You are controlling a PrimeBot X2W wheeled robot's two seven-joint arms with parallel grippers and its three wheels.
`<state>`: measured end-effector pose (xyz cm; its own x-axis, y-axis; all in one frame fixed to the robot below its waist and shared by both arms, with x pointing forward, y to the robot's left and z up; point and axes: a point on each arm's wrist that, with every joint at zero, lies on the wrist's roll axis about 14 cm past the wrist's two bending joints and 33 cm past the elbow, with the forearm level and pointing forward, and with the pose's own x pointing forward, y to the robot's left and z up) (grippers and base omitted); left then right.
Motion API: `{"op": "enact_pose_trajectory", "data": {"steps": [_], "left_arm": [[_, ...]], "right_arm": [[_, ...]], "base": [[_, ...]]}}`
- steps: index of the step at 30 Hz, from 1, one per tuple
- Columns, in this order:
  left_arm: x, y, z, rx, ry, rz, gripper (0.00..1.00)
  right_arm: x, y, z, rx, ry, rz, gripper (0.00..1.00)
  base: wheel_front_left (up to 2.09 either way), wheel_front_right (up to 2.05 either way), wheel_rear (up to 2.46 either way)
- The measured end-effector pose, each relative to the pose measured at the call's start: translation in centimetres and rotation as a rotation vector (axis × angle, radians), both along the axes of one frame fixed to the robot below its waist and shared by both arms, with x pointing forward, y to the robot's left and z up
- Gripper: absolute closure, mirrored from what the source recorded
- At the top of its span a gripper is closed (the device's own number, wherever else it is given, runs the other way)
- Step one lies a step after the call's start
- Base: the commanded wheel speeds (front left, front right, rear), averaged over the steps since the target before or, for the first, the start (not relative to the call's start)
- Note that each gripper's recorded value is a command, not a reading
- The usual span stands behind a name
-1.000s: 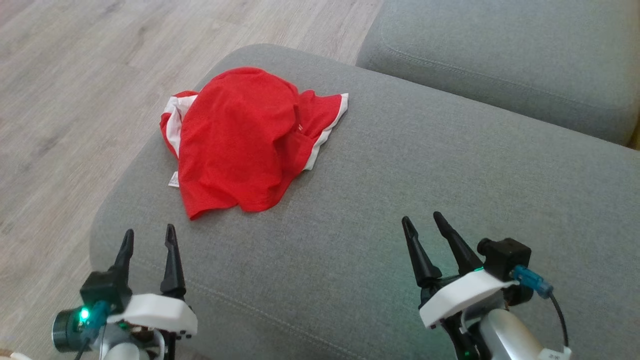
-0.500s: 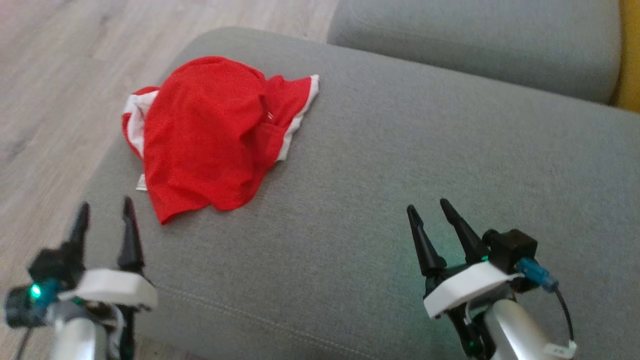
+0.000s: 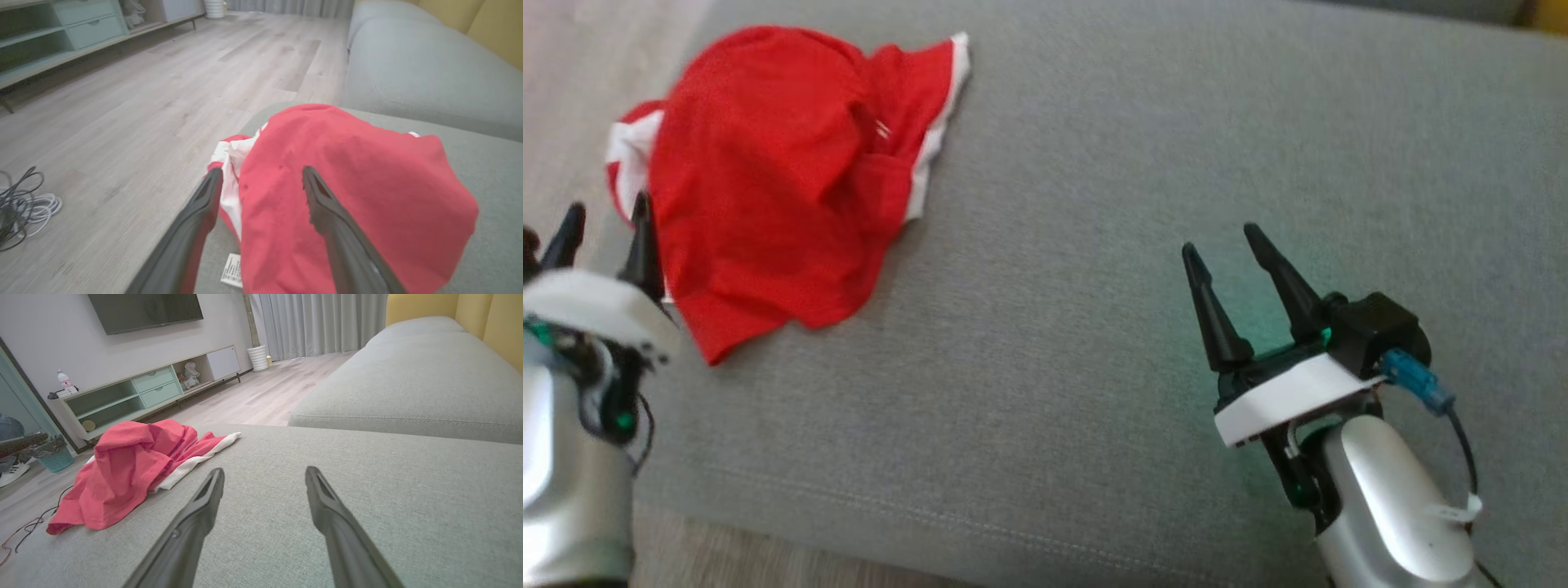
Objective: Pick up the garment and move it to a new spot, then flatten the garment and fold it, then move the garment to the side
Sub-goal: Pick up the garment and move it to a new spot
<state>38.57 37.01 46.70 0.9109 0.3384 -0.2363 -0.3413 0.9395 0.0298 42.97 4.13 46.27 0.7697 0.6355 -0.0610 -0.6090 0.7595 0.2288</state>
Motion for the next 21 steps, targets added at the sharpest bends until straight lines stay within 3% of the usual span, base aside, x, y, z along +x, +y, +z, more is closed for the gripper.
{"op": "enact_pose_trajectory", "data": {"steps": [8, 20, 21], "left_arm": [[4.1, -0.6, -4.1, -0.053, 0.234, -0.063, 0.00], [6.4, -2.0, -8.3, -0.068, 0.418, -0.139, 0.00], [6.5, -2.1, -8.5, -0.074, 0.424, -0.138, 0.05]], "right_arm": [[1.2, -1.7, -1.9, -0.023, 0.034, -0.043, 0.00], [2.7, -3.5, -2.9, -0.030, 0.046, -0.092, 0.00], [2.7, -3.5, -3.0, -0.033, 0.046, -0.094, 0.00]], "base": [[0.00, 0.00, 0.00], [0.00, 0.00, 0.00], [0.00, 0.00, 0.00]]}}
